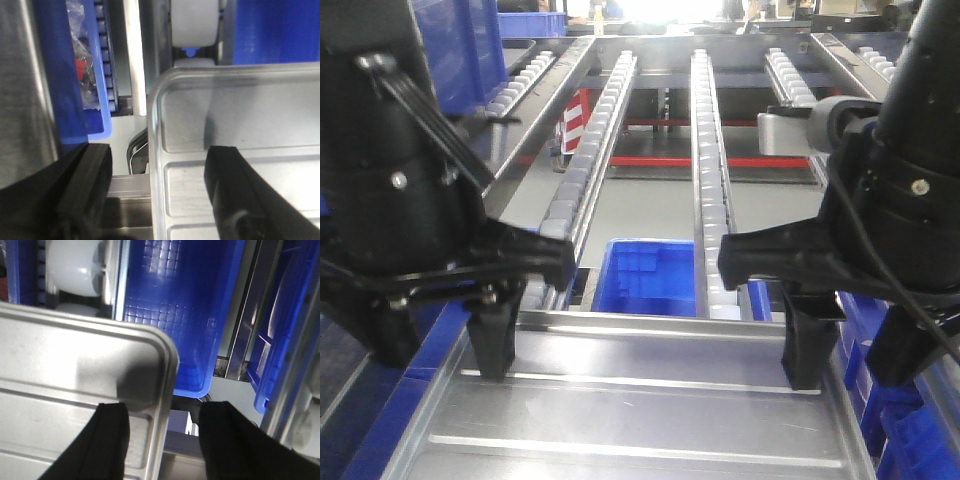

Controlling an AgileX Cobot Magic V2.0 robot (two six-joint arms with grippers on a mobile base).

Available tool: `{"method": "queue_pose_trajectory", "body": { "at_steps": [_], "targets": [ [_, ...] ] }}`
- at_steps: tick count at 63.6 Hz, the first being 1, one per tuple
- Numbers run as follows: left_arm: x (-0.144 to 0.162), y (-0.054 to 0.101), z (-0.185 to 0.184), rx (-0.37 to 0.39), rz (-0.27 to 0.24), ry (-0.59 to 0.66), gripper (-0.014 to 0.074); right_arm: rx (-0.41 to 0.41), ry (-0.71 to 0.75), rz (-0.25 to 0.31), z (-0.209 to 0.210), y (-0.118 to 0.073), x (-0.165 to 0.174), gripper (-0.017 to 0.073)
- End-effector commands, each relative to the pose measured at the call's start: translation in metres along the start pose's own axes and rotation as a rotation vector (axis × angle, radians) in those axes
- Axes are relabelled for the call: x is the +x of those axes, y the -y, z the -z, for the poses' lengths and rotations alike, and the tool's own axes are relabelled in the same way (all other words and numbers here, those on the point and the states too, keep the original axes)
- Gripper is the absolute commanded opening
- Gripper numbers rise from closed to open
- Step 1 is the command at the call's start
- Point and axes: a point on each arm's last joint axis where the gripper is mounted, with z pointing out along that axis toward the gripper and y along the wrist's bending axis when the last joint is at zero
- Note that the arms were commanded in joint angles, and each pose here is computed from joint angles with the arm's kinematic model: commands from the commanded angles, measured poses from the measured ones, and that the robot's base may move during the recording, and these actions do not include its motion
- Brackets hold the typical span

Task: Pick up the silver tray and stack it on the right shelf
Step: 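Close both grippers on the tray's side rims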

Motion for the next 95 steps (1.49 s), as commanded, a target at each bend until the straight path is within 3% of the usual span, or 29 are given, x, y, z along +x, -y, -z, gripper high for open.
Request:
{"method": "queue_pose_trajectory", "body": {
  "at_steps": [1, 35, 46, 56, 64, 73, 81, 95],
  "targets": [
    [-0.007, 0.005, 0.014, 0.037, 0.005, 0.065, 0.0314, -0.034, 0.061, 0.006, 0.008, -0.004, -0.009, 0.0435],
    [-0.01, 0.007, 0.01, 0.048, 0.005, 0.081, 0.0314, -0.009, 0.021, 0.01, -0.01, -0.005, -0.008, 0.0417],
    [-0.009, 0.008, 0.002, 0.034, 0.002, 0.056, 0.0259, -0.009, 0.021, 0.01, -0.01, -0.005, -0.008, 0.0233],
    [-0.008, 0.008, -0.005, 0.019, -0.002, 0.034, 0.0089, -0.009, 0.021, 0.01, -0.01, -0.005, -0.008, 0.0041],
    [-0.009, 0.007, -0.005, 0.012, -0.01, 0.037, -0.0109, -0.009, 0.022, 0.01, -0.01, -0.005, -0.008, 0.0057],
    [-0.009, 0.005, -0.005, -0.015, 0.028, 0.036, -0.0093, -0.008, 0.021, 0.01, -0.009, -0.005, -0.008, 0.0057],
    [-0.009, 0.004, 0.001, -0.011, 0.031, 0.047, -0.0093, -0.014, 0.034, 0.008, 0.0, -0.005, -0.01, 0.0057],
    [-0.022, 0.004, 0.043, -0.007, 0.033, 0.106, -0.0093, -0.05, 0.111, 0.004, 0.04, -0.008, -0.021, 0.0057]
  ]
}}
